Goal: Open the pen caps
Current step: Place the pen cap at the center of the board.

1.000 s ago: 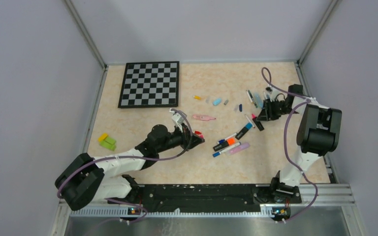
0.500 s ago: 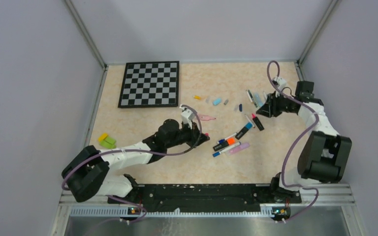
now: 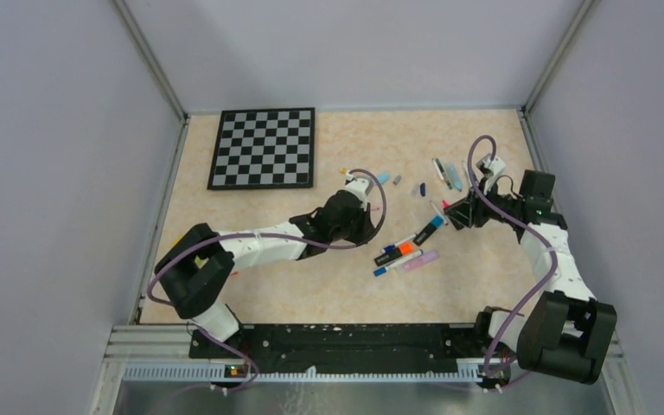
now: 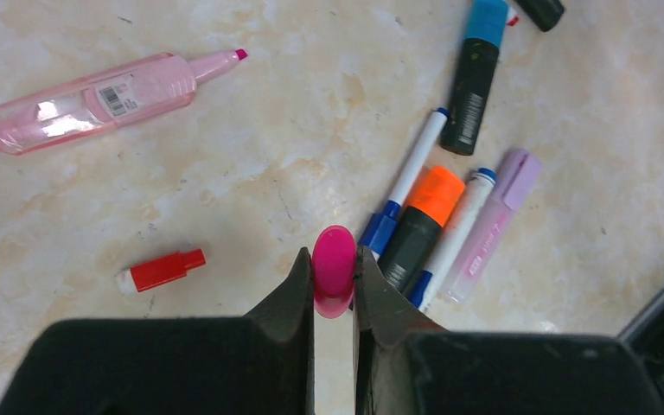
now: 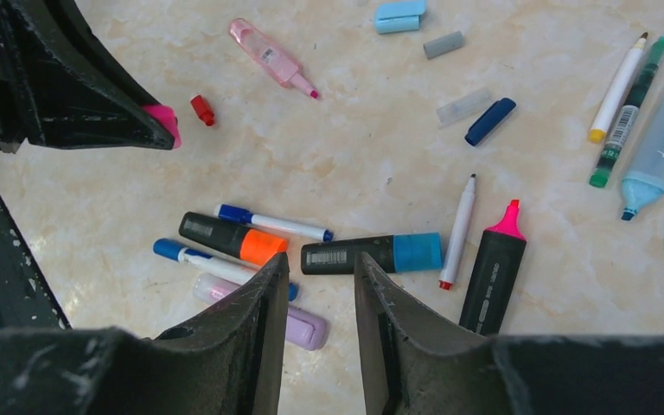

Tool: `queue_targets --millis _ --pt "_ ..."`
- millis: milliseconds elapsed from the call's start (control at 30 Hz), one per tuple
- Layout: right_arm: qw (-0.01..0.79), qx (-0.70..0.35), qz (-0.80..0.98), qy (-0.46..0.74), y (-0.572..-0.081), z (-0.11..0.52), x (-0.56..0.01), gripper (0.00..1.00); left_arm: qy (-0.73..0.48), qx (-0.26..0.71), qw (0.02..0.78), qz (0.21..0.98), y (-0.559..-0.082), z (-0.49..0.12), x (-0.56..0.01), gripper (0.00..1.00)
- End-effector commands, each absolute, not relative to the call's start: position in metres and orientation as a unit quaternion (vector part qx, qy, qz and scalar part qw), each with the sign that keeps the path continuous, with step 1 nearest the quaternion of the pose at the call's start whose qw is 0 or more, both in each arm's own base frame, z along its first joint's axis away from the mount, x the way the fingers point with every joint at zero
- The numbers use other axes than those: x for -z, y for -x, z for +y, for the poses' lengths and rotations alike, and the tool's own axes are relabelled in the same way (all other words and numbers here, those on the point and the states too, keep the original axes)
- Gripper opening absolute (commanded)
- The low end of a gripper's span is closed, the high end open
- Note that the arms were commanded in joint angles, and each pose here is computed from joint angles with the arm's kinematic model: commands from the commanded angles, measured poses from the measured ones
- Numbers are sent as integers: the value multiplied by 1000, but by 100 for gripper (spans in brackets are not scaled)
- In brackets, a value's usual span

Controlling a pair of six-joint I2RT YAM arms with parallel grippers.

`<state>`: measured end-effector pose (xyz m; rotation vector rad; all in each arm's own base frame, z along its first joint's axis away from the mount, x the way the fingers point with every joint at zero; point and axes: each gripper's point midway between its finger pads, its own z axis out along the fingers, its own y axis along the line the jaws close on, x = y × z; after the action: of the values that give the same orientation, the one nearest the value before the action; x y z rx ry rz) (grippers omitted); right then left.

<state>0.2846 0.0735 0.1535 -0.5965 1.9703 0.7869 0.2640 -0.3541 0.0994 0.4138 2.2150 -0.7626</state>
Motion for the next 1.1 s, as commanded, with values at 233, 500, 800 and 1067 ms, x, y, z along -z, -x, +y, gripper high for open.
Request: queue_targets --millis 233,500,800,1067 --pt "487 -305 778 255 -295 69 -169 33 -164 142 357 908 -303 -345 -58 18" --pt "486 -304 779 254 -295 68 -168 33 -181 97 355 912 -316 -343 -41 28" --pt "486 -306 778 253 -294 68 -167 33 -182 108 366 906 -317 -345 -57 38" --pt "485 -310 775 259 -293 70 -168 33 -205 184 422 864 -302 -345 -119 47"
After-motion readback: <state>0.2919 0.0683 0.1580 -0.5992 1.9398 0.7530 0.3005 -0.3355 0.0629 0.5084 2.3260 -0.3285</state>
